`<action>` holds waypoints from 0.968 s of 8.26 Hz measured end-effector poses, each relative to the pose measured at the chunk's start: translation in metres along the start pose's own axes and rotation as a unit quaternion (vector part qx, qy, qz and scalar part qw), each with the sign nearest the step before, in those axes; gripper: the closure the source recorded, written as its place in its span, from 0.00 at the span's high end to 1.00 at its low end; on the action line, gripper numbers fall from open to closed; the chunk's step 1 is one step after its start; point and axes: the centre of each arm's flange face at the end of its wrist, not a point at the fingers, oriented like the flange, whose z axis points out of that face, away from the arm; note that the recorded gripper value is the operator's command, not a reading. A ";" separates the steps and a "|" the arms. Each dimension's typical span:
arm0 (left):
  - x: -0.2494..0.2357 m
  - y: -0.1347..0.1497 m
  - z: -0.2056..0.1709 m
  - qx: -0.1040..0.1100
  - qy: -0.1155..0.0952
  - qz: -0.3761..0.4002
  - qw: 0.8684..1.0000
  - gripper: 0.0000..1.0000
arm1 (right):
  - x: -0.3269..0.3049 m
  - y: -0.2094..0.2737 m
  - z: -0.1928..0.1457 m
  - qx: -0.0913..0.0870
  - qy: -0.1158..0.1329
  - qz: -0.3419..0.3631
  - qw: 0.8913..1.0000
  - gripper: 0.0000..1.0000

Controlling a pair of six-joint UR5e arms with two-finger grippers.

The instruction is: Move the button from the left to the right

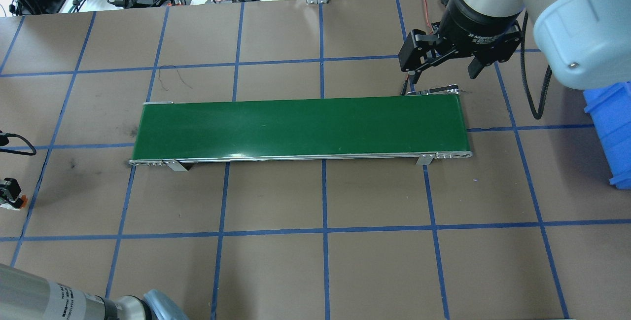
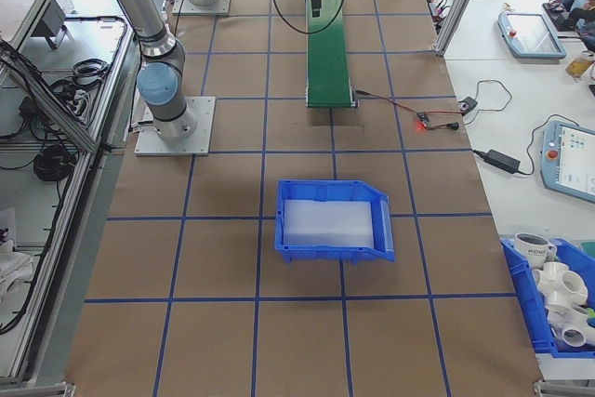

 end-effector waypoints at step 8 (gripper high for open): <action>0.245 -0.039 -0.196 0.099 -0.032 0.032 0.994 0.00 | 0.000 -0.001 0.003 -0.004 0.001 -0.001 1.000 1.00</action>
